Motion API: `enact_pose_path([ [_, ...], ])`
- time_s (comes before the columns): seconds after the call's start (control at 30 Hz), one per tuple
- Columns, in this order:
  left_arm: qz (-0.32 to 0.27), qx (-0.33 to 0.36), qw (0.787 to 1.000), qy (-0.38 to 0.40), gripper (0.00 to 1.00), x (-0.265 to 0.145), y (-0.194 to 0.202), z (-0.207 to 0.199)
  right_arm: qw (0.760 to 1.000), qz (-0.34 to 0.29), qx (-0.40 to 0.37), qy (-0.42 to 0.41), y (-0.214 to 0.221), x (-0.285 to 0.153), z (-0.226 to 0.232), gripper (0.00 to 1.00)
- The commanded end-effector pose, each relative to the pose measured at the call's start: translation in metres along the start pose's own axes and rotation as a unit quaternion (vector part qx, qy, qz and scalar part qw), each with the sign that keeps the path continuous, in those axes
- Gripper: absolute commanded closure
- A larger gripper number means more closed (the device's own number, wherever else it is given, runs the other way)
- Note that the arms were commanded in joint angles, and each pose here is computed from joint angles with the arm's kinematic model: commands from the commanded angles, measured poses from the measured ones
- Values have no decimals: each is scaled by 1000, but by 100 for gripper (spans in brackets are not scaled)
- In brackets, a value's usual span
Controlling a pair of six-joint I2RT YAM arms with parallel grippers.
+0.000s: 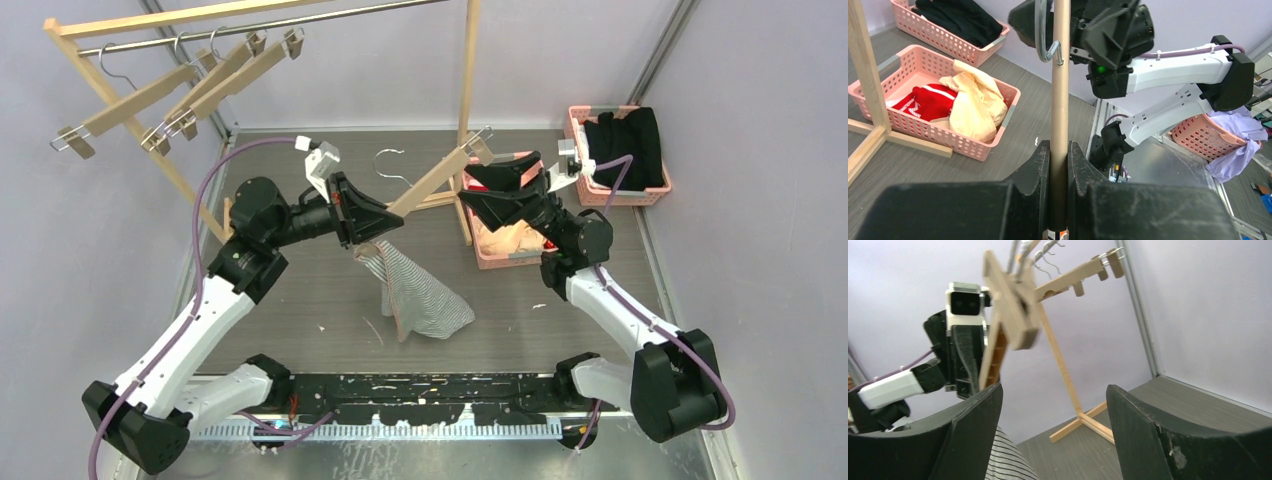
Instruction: Remove the underwear clipped to the hanger
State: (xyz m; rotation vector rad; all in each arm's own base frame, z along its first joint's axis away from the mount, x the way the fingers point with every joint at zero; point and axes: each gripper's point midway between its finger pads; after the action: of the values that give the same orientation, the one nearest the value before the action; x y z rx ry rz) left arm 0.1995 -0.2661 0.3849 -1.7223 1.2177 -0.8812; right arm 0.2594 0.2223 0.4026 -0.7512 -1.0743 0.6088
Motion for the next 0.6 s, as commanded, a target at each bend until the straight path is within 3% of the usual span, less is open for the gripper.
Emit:
enact_pose_path([
  [0.0, -45, 26, 999, 10, 100, 9, -25, -5, 996, -42, -38, -69, -28, 14, 40, 19],
  [0.4, -33, 17, 998, 49, 100, 34, -14, -22, 995, -47, -51, -70, -28, 30, 42, 25],
  [0.57, -35, 9, 998, 59, 100, 41, -10, -27, 994, -59, -50, -78, -31, 34, 44, 37],
])
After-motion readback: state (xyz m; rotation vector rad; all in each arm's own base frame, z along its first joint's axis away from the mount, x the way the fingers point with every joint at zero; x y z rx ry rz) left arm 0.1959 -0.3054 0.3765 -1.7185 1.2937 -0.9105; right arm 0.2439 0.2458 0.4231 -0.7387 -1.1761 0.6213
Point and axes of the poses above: each gripper's point midway between its finger pads, its own x axis out along the fingers, its own z axis along the line the jaws close on, y = z × x, and after that the axes turned 2 degrees about -x, right-handed
